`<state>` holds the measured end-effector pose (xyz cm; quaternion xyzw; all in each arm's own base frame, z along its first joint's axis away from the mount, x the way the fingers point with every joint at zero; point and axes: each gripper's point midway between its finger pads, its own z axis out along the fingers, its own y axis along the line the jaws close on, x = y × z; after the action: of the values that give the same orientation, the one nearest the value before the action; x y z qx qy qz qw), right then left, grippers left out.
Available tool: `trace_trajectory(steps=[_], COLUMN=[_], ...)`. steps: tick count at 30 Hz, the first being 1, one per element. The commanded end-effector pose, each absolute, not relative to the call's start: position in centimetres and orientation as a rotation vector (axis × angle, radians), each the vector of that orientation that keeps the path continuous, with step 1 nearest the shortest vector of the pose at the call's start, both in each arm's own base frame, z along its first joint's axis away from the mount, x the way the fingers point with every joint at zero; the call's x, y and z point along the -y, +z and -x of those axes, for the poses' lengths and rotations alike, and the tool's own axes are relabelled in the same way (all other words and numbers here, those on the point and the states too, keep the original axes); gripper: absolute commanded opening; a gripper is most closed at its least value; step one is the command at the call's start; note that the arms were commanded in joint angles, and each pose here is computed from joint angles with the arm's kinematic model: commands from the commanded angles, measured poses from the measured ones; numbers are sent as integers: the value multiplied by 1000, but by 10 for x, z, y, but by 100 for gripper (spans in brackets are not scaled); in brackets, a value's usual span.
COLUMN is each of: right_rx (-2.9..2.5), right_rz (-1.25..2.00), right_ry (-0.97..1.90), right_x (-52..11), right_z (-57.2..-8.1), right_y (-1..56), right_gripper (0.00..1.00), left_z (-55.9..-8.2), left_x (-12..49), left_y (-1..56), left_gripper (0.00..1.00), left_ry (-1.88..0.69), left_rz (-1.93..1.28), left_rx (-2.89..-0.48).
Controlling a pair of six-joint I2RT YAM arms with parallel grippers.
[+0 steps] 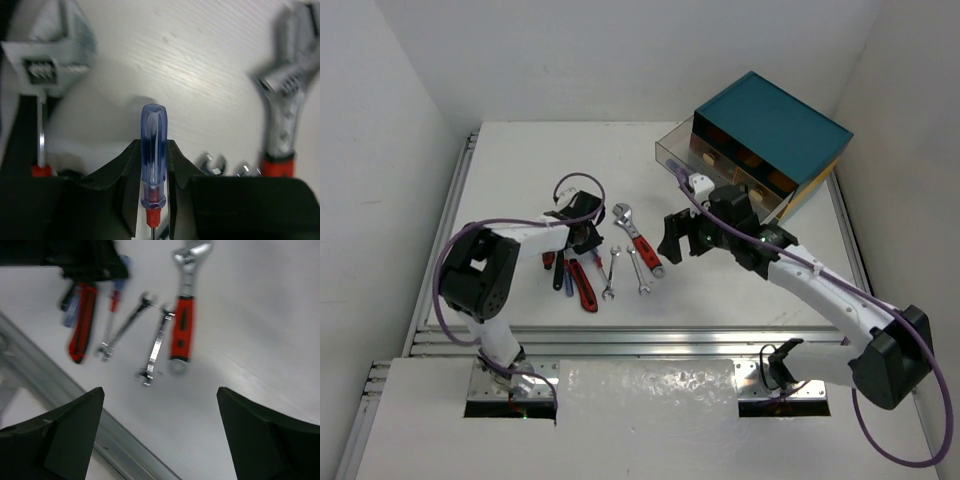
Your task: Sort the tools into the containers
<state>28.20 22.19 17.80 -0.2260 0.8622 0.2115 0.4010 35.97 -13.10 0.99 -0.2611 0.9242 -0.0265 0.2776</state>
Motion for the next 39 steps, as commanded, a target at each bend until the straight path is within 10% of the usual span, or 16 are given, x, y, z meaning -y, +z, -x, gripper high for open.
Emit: trace_trajectory(steps=[1, 15, 25, 28, 31, 34, 39], right_rx=[-2008, -2125, -2085, -2081, -2079, -2052, -2001], right_rz=[564, 219, 265, 276, 305, 424, 532], right_ry=[1026, 1089, 1331, 1301, 1144, 752, 134], right_x=[-282, -306, -331, -327, -311, -270, -182], right_z=[-261, -302, -286, -284, -292, -315, -357], right_y=[203, 162, 180, 189, 204, 221, 271], right_gripper=[95, 75, 18, 0, 0, 0, 0], left_z=[-369, -303, -301, -305, -315, -329, -302], left_x=[183, 288, 293, 287, 268, 213, 128], left_y=[73, 192, 220, 233, 238, 227, 200], left_gripper=[0, 0, 0, 22, 82, 99, 100], left_ry=[-409, -1186, -1272, -1225, -1067, -675, -215], left_rz=[585, 319, 297, 299, 350, 507, 689], left_rx=[-2350, -2053, -1946, -1921, -1946, -2001, -2081])
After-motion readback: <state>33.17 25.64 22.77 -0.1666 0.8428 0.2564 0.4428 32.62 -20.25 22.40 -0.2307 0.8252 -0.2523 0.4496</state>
